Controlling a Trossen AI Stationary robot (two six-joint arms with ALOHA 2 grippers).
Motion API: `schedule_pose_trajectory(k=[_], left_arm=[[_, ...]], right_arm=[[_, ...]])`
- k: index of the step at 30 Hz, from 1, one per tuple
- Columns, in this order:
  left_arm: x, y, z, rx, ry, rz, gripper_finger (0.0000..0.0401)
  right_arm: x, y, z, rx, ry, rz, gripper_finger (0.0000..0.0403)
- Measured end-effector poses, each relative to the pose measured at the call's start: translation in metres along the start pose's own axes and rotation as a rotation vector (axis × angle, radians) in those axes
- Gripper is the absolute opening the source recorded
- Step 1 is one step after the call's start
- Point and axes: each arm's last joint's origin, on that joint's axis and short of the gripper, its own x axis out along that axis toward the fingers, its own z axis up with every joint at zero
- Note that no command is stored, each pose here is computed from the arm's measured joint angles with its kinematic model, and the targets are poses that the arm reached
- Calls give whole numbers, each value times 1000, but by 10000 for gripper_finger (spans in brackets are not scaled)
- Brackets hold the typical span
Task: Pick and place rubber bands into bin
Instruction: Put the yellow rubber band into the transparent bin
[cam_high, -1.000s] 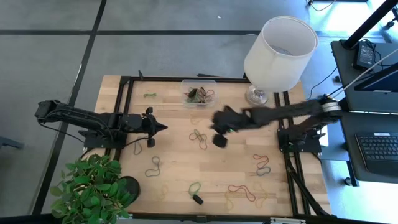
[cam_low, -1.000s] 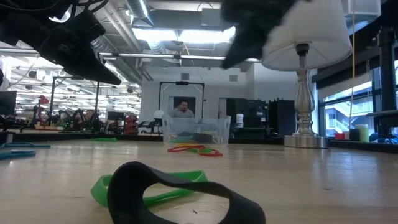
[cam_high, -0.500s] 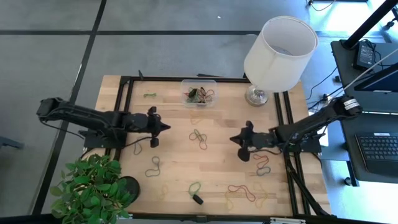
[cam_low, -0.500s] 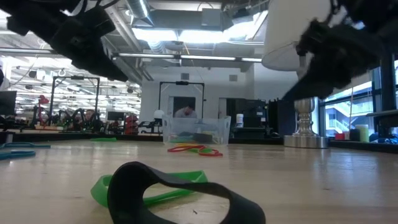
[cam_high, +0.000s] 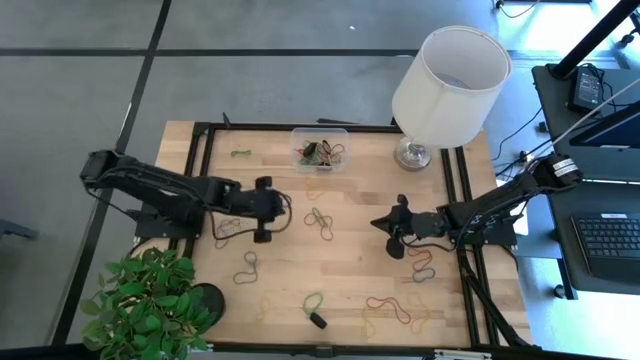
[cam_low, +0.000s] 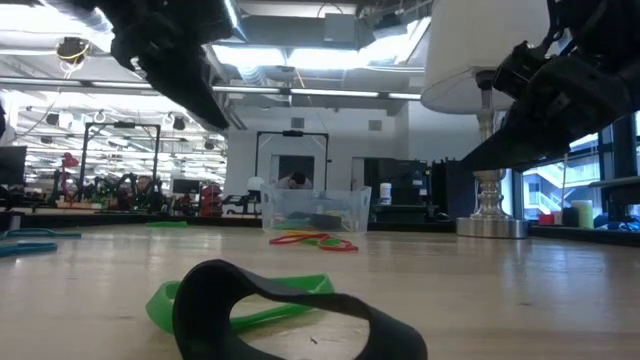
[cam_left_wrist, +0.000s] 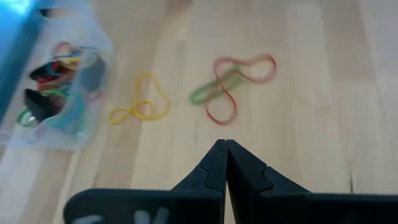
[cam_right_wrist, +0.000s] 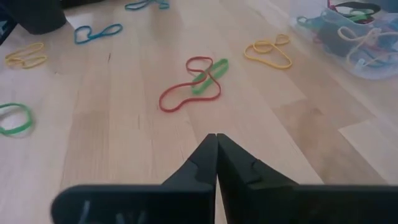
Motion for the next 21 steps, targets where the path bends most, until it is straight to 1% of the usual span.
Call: schedule_pose_trajectory(k=[3,6,11,15,18,21], left_arm=[[4,-11,10,74,69,-42,3],[8,-22,18,116,131,-58,3],[11,-43,30,145,224,-121,3],[13,-64,40,158,306,-136,4],[14,-81,45,115,371,-134,6],[16,-95,50,-21,436,-137,16]], right_arm=[[0,0,0,0,0,0,12],[0,0,0,0,1,1,12],[0,0,0,4,-2,3,12],[0,0,1,7,-7,5,12],[0,0,1,8,-8,6,12],[0,0,1,8,-8,6,12]])
